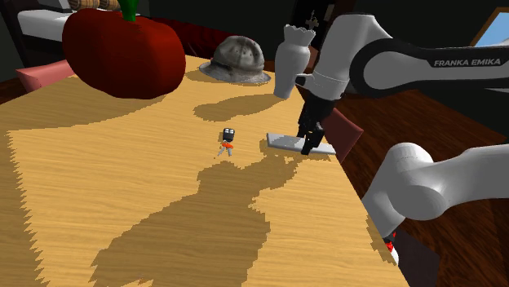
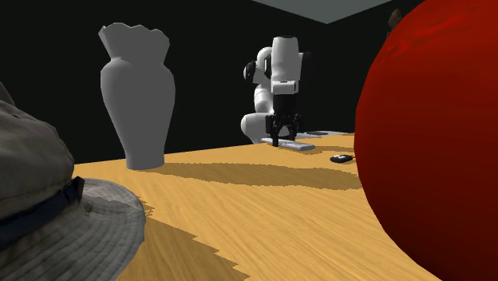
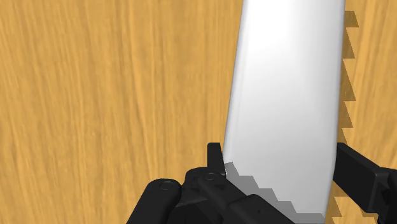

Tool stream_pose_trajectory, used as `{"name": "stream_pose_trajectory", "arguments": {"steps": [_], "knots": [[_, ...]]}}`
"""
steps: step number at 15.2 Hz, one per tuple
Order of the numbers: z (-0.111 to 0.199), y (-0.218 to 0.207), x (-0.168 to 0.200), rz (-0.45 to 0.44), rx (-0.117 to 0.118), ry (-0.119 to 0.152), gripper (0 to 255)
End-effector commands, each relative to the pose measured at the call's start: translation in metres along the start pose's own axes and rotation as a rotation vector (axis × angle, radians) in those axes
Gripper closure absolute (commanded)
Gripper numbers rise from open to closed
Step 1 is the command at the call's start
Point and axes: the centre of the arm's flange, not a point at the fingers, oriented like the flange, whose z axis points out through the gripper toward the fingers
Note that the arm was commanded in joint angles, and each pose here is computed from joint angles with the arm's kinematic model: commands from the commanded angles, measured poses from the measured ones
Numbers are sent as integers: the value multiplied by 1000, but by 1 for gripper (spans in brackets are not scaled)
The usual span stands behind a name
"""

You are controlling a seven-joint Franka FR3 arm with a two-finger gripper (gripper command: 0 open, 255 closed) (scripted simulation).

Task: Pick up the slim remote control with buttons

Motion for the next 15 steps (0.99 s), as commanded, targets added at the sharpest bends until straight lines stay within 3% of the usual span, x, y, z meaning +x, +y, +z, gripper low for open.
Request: {"name": "stream_pose_trajectory", "arguments": {"steps": [1,15], "knots": [[-10,0,0,0,0,0,255],[-75,-1,0,0,0,0,255]]}}
